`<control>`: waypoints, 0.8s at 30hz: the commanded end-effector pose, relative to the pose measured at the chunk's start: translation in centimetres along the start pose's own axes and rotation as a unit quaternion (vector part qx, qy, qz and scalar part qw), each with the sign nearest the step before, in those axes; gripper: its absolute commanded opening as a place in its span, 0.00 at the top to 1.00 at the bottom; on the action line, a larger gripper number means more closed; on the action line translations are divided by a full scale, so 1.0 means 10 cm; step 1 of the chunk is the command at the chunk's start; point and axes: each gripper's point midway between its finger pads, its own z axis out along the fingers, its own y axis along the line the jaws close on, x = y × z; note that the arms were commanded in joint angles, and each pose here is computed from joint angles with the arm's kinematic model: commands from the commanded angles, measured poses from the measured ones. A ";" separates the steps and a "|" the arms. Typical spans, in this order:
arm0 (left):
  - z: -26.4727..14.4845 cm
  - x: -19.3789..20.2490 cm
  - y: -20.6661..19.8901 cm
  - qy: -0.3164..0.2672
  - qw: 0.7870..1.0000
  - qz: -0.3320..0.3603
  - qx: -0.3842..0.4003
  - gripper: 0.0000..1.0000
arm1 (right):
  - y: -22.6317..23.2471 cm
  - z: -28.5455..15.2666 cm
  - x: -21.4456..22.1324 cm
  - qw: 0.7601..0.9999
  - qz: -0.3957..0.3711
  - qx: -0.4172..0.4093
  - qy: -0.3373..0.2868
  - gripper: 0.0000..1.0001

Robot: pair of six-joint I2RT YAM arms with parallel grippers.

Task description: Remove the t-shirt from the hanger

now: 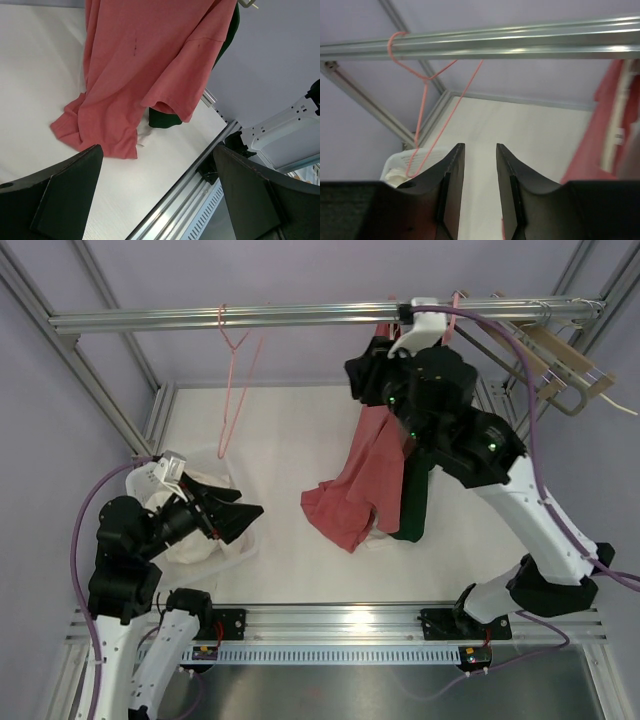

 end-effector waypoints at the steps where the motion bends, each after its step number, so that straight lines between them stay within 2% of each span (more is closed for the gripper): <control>1: 0.02 -0.16 -0.15 -0.008 0.999 0.014 0.028 0.01 | -0.67 -0.30 -0.09 0.991 -0.058 0.116 0.019 0.62; 4: 0.13 -0.11 -0.03 0.004 1.000 0.005 0.011 0.01 | -0.92 -0.34 -0.17 0.988 -0.062 0.135 0.030 0.62; 6: 0.18 -0.04 -0.09 0.018 1.000 0.010 0.021 0.01 | -1.12 -0.28 -0.19 0.985 -0.063 0.155 0.040 0.62; 7: 0.23 -0.05 -0.02 0.013 1.000 0.011 -0.002 0.01 | -1.13 -0.21 -0.13 0.985 -0.067 0.150 0.057 0.60; 9: 0.29 0.07 -0.21 0.035 0.999 0.025 0.026 0.01 | -1.20 -0.14 -0.12 0.984 -0.069 0.153 0.064 0.59; 10: 0.34 0.06 -0.15 0.029 0.999 0.029 0.002 0.01 | -1.19 -0.10 -0.12 0.985 -0.068 0.145 0.067 0.58; 11: 0.38 0.18 -0.27 0.050 0.998 0.035 0.021 0.01 | -1.21 -0.07 -0.13 0.985 -0.066 0.144 0.067 0.56; 14: 0.49 0.37 -0.30 0.070 0.996 0.053 0.006 0.01 | -1.34 0.01 -0.11 0.982 -0.067 0.158 0.077 0.55; 18: 0.62 0.55 -0.25 0.084 0.993 0.075 -0.029 0.01 | -1.44 0.07 -0.05 0.980 -0.069 0.169 0.084 0.56; 21: 0.66 0.65 -0.33 0.092 0.991 0.091 -0.020 0.01 | -1.47 0.14 -0.02 0.979 -0.073 0.169 0.088 0.61; 24: 0.67 0.71 -0.40 0.096 0.990 0.103 -0.009 0.01 | -1.49 0.22 0.04 0.977 -0.079 0.171 0.098 0.61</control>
